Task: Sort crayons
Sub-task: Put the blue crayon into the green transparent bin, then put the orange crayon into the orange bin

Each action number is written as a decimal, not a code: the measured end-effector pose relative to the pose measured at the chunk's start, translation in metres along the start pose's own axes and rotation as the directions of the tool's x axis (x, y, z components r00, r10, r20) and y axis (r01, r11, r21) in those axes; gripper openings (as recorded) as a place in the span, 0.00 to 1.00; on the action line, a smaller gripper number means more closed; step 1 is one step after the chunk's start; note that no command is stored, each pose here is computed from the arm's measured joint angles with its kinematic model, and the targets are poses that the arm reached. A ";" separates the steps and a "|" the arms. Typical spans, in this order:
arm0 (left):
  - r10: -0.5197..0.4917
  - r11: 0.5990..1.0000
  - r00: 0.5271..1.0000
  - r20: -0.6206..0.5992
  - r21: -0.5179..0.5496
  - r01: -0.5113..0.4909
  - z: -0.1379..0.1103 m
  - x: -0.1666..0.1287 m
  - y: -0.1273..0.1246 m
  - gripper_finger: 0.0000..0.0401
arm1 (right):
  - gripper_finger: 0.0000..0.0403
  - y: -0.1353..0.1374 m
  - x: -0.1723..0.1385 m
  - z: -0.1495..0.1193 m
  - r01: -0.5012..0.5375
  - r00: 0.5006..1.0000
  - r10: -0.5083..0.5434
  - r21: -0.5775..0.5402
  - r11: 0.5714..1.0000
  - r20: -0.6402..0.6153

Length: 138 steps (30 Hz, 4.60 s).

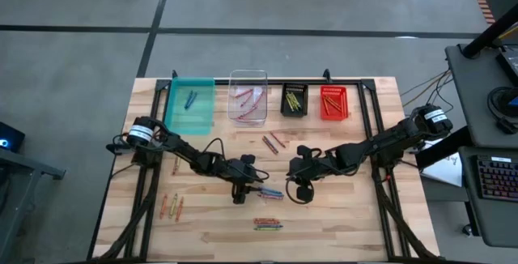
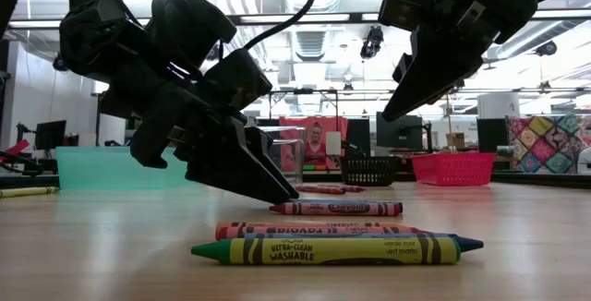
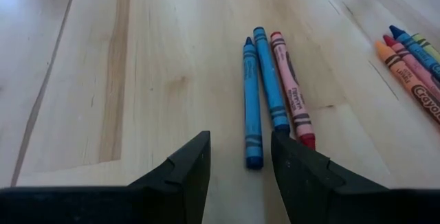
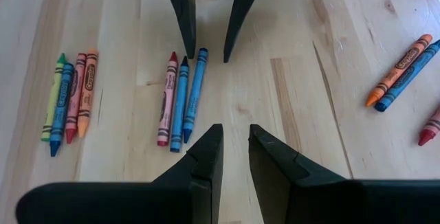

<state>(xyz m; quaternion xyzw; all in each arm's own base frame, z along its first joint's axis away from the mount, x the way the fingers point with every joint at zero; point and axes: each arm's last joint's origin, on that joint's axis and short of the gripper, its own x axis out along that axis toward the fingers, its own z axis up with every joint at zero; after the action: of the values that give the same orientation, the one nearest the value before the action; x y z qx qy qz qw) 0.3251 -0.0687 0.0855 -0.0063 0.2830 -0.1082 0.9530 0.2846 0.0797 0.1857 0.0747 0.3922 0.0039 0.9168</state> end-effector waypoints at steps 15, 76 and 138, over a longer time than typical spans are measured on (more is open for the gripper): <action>-0.016 1.000 0.999 0.031 -0.021 0.017 -0.006 0.006 0.003 0.27 | 0.15 0.000 0.000 -0.001 0.002 1.000 -0.002 -0.001 1.000 -0.003; 0.797 0.356 0.509 -0.325 -0.426 -0.831 0.037 -0.281 0.073 0.00 | 0.15 -0.003 0.001 -0.002 0.031 1.000 -0.031 -0.016 0.999 0.000; 0.636 0.695 0.771 -0.031 -0.409 -0.591 0.072 -0.241 0.051 0.22 | 0.15 -0.045 -0.004 0.035 0.114 0.988 -0.132 0.200 0.973 0.079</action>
<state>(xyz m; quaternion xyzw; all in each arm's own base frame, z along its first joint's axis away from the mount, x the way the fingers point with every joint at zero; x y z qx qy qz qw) 0.1771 0.0277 0.2718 -0.1102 0.2304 0.2762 0.9266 0.3050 0.0300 0.2058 0.1397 0.3521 -0.0947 0.9206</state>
